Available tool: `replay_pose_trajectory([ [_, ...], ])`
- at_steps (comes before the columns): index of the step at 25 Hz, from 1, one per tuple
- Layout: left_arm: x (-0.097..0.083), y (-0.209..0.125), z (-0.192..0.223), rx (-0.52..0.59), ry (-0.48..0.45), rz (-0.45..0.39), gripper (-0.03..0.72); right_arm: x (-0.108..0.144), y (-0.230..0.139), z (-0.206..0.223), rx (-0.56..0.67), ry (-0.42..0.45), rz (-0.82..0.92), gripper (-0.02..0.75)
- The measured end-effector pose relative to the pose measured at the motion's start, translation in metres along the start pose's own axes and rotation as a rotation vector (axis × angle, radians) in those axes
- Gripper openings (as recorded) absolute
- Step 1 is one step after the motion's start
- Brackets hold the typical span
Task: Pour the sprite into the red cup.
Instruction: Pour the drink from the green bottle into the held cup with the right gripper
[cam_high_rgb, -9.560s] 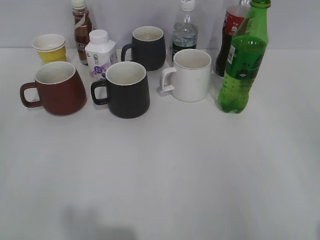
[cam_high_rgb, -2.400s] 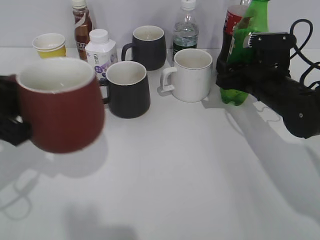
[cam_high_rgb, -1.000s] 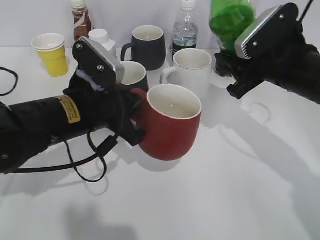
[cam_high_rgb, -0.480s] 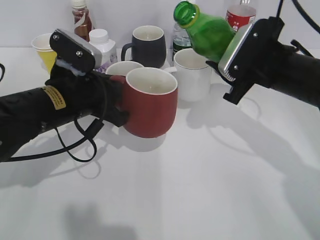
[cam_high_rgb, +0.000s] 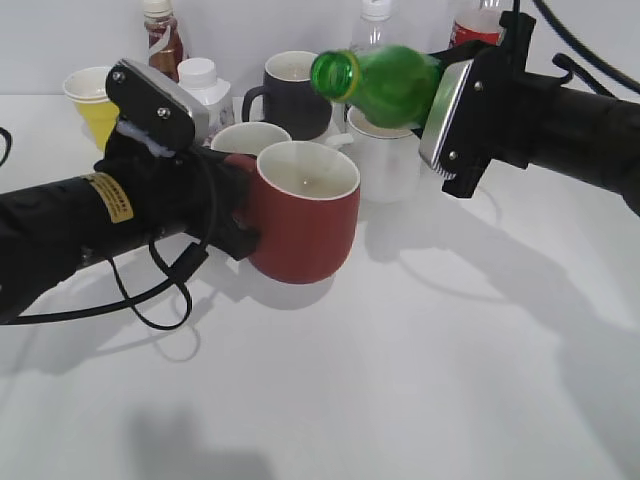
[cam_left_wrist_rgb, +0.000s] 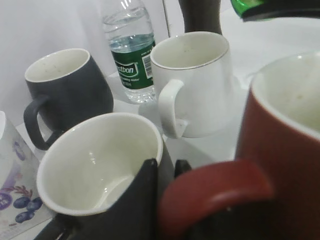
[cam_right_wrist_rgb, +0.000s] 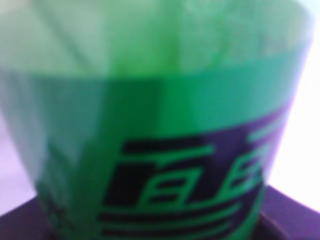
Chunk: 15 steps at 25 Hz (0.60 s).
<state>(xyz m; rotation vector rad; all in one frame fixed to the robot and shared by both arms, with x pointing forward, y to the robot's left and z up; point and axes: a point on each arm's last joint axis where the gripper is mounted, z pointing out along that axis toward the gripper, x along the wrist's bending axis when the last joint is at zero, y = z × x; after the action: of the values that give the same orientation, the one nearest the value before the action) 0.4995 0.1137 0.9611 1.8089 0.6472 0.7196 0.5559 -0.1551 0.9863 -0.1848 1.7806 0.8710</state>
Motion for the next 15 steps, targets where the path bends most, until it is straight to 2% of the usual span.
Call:
replay_pose_trajectory([
  [6,-0.0026,0.0002,0.0000,-0.002,-0.028,0.037,0.076,0.0003,0.0002,0.0000,-0.003,0.003,-0.080,0.430],
  [15,-0.0028,0.0002,0.0000,-0.002,-0.031,0.041,0.076,0.0002,0.0002,0.0000,-0.002,0.002,-0.103,0.430],
])
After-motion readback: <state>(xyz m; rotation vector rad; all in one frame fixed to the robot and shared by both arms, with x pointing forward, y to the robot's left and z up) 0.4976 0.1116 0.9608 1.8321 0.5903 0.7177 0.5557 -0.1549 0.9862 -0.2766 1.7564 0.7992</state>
